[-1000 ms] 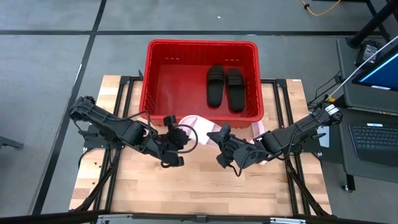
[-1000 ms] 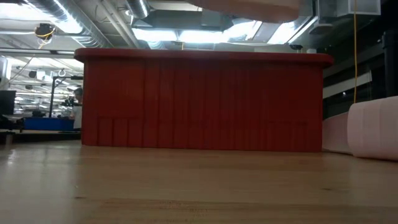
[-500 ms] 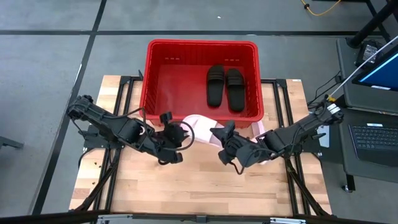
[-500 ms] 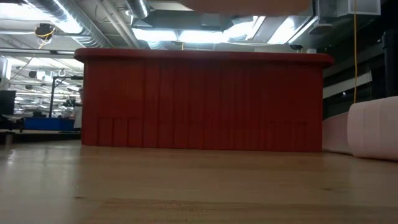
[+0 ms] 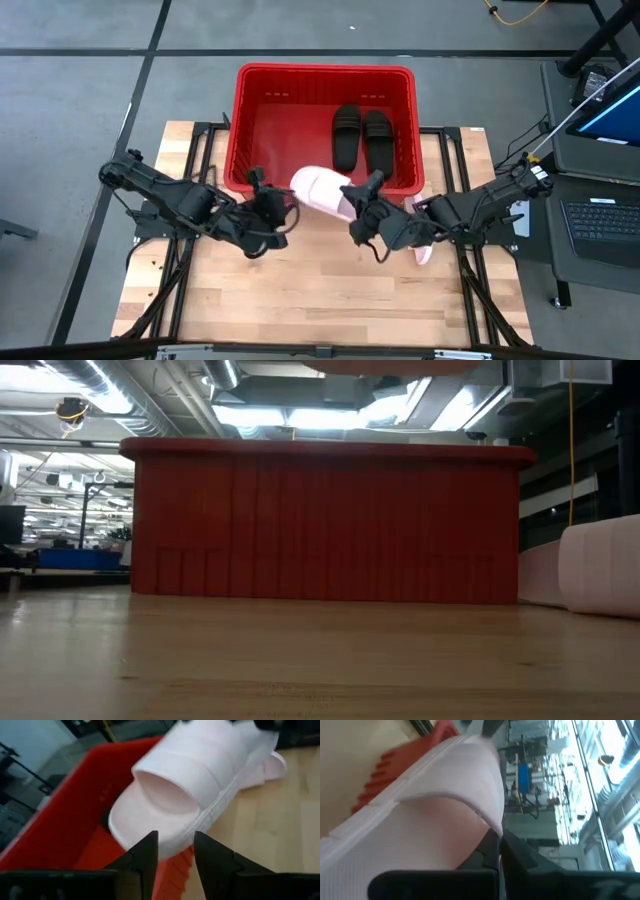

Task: Pick and place slides into bin
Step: Put the left pink slipper into the red bin

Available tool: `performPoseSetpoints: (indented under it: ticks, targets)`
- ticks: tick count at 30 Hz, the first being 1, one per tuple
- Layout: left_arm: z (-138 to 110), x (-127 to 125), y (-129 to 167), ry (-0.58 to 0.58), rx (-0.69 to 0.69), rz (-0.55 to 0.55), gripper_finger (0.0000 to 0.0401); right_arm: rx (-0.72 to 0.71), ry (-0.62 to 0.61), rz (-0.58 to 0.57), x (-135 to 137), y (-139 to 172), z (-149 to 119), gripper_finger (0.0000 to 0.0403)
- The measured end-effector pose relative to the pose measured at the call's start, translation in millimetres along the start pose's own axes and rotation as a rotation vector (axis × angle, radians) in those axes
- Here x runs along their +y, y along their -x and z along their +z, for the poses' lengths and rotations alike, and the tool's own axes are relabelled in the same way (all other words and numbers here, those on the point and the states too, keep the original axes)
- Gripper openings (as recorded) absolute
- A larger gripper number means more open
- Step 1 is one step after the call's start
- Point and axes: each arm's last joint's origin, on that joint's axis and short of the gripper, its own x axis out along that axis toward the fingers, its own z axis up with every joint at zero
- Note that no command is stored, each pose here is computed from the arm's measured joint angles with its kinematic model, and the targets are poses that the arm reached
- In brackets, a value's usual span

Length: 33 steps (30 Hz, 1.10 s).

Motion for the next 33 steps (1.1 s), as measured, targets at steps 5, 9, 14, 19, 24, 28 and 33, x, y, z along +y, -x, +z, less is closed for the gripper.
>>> performPoseSetpoints:
  ticks: [5, 9, 14, 19, 24, 28, 33]
  targets:
    - [2, 19, 20, 0.049, -0.054, 0.014, 0.0119, 0.080, -0.024, -0.028, -11, -19, -13, 0.0008]
    - [2, 34, 33, 0.079, -0.086, 0.002, 0.0121, 0.139, -0.038, -0.040, -17, -35, -25, 0.0008]
    - [-1, 51, 44, 0.068, -0.098, 0.013, 0.0115, 0.189, -0.099, -0.081, -29, -53, -38, 0.0008]
    - [-7, 67, 51, 0.043, -0.092, 0.101, 0.0110, 0.179, -0.164, -0.135, -44, -67, -47, 0.0008]
    - [-12, 77, 57, 0.011, -0.081, 0.121, 0.0109, 0.096, -0.213, -0.106, -61, -84, -49, 0.0008]
    - [-14, 82, 61, -0.008, -0.085, 0.121, 0.0107, 0.135, -0.253, -0.144, -79, -106, -48, 0.0008]
    - [-15, 86, 63, -0.020, -0.088, 0.120, 0.0109, 0.191, -0.276, -0.175, -100, -142, -38, 0.0008]
